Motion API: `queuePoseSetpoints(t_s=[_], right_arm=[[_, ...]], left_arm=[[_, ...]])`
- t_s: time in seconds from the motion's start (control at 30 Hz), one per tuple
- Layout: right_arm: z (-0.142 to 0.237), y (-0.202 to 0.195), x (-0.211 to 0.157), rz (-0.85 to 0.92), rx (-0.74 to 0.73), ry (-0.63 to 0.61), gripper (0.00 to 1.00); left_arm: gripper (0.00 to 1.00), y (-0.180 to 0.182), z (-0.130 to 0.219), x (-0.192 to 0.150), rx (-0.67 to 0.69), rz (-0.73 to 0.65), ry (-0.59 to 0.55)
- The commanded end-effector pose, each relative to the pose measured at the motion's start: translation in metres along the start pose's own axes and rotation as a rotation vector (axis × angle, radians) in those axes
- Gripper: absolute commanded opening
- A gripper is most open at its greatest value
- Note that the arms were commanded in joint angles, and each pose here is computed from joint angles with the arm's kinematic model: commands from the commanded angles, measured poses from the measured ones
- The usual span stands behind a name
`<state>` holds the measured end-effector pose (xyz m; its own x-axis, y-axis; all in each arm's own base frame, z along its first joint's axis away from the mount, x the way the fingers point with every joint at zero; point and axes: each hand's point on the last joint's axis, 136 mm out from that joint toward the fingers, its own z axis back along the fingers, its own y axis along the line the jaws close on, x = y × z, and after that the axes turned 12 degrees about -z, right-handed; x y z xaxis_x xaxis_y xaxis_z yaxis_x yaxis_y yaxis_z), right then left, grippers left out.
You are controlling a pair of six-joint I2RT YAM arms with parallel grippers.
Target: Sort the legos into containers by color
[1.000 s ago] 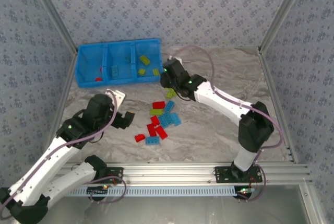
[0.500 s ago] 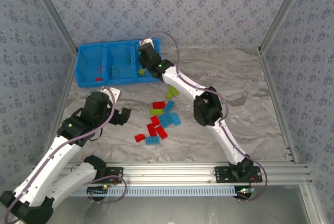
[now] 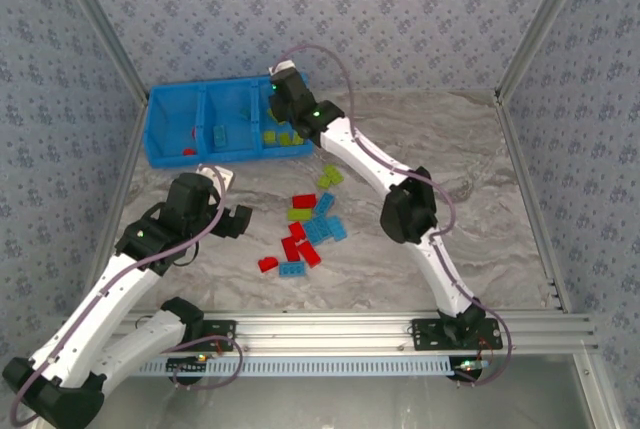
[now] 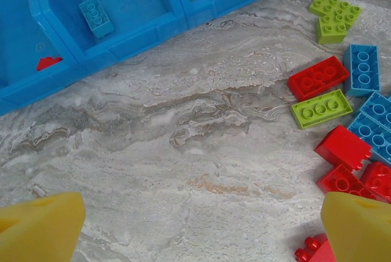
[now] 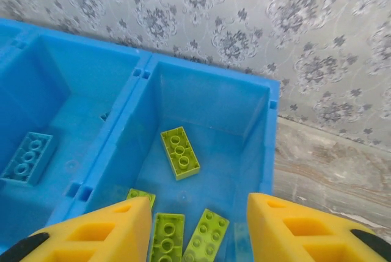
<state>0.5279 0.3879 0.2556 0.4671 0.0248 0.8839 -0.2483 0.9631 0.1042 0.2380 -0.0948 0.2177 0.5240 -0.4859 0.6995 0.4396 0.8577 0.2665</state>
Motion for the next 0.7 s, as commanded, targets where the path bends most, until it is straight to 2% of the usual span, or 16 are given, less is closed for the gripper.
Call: queuePoseSetpoints(t_s=[0.0, 0.1, 0.23, 0.3, 0.4, 0.5, 0.63, 0.67], right_arm=[[0.068, -0.004, 0.038, -0.020, 0.069, -0.006, 0.47], [0.111, -0.008, 0.019, -0.005, 0.146, 0.097, 0.48], [0.184, -0.022, -0.021, -0.048, 0.256, 0.239, 0.50], [0.222, -0.028, -0.044, -0.079, 0.324, 0.287, 0.57], [0.273, -0.044, -0.076, -0.127, 0.366, 0.304, 0.70], [0.306, -0.065, -0.106, -0.209, 0.364, 0.309, 0.82], [0.330, -0.079, -0.148, -0.275, 0.418, 0.317, 1.00], [0.332, -0.081, -0.155, -0.278, 0.427, 0.312, 1.00]], left_arm=[[0.99, 0.005, -0.002, 0.002, 0.022, 0.024, 0.000], [0.99, 0.006, 0.003, 0.009, 0.016, 0.111, -0.015], [0.99, -0.008, 0.009, 0.032, -0.090, 0.312, -0.088], [0.99, -0.016, 0.005, 0.043, -0.146, 0.415, -0.127], [0.99, -0.032, -0.012, 0.050, -0.212, 0.517, -0.112], [0.99, -0.053, -0.035, 0.053, -0.243, 0.542, -0.052], [0.99, -0.091, -0.071, 0.058, -0.279, 0.465, 0.051], [0.99, -0.099, -0.080, 0.058, -0.287, 0.447, 0.078]])
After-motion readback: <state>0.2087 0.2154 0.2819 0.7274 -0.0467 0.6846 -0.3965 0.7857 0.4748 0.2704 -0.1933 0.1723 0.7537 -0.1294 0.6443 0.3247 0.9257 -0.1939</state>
